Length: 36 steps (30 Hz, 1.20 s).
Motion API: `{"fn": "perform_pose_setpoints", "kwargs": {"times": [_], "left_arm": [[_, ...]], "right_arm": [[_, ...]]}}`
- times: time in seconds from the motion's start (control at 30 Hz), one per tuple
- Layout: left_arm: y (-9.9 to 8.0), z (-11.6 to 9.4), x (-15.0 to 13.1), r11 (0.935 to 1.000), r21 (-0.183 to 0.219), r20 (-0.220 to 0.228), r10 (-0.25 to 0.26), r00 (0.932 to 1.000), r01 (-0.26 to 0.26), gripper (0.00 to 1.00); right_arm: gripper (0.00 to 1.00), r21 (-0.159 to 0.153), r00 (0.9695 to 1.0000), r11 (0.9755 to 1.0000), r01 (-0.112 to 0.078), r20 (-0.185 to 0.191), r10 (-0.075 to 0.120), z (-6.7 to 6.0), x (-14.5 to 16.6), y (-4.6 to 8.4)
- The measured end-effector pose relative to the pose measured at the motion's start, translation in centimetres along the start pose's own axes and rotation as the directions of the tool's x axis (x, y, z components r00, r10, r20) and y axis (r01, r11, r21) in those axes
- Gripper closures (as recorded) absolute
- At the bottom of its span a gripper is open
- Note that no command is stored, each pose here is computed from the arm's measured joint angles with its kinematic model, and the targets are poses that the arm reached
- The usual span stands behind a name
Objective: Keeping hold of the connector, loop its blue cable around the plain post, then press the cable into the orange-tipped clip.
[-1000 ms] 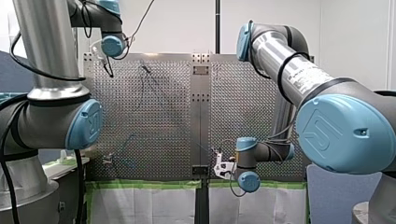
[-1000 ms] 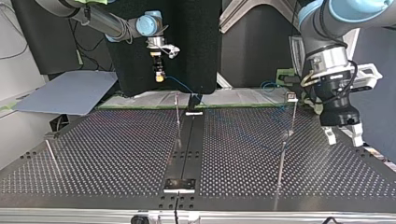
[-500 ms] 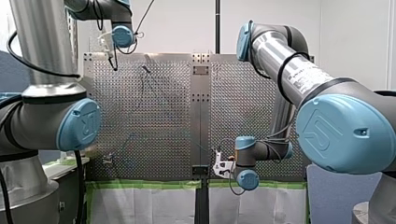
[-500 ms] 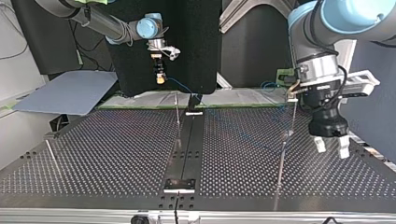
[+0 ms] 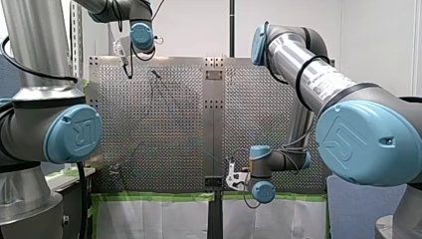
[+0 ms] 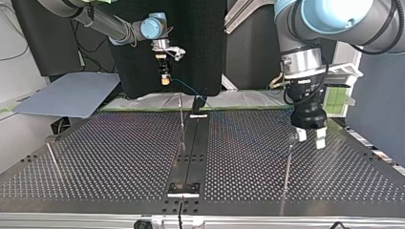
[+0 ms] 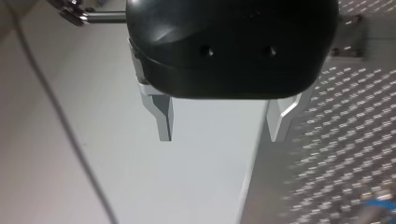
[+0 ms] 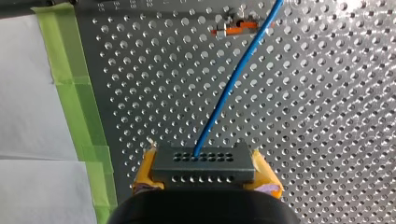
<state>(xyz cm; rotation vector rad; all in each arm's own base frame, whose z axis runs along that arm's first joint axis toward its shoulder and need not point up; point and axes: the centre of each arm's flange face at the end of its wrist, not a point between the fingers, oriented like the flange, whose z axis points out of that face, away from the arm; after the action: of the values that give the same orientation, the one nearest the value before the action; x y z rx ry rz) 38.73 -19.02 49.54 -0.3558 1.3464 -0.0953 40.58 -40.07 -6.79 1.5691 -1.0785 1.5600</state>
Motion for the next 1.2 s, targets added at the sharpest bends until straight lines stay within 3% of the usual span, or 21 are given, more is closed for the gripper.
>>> {"fn": "perform_pose_setpoints", "kwargs": {"times": [0.17,0.53,0.73,0.97,1.2], "left_arm": [[-0.8,-1.2,2.2,0.9995,-0.018,-0.077,0.022,0.9968,-0.024,0.00],[-2.2,-4.6,3.1,0.9971,-0.033,-0.160,0.062,0.9851,-0.068,0.00],[-2.8,-6.8,3.9,0.9921,-0.023,-0.215,0.116,0.9698,-0.123,0.00],[-3.9,-8.5,5.6,0.9841,0.002,-0.286,0.171,0.9428,-0.178,0.00],[-3.8,-7.4,4.5,0.9828,-0.002,-0.305,0.175,0.9360,-0.184,0.00]], "right_arm": [[1.00,0.005,1.0000,1.0000,0.000,0.001,0.000,-0.1,0.0,-0.3],[1.00,0.003,1.0000,1.0000,-0.002,0.004,0.002,-0.2,-0.1,-0.3],[1.00,0.010,1.0000,1.0000,-0.002,0.002,0.002,-0.2,-0.1,-0.5],[1.00,0.011,1.0000,0.9999,-0.003,0.004,0.003,-0.3,-0.1,-0.6],[1.00,0.019,0.9997,0.9995,-0.023,-0.005,0.024,-0.2,-0.1,-0.7]]}}
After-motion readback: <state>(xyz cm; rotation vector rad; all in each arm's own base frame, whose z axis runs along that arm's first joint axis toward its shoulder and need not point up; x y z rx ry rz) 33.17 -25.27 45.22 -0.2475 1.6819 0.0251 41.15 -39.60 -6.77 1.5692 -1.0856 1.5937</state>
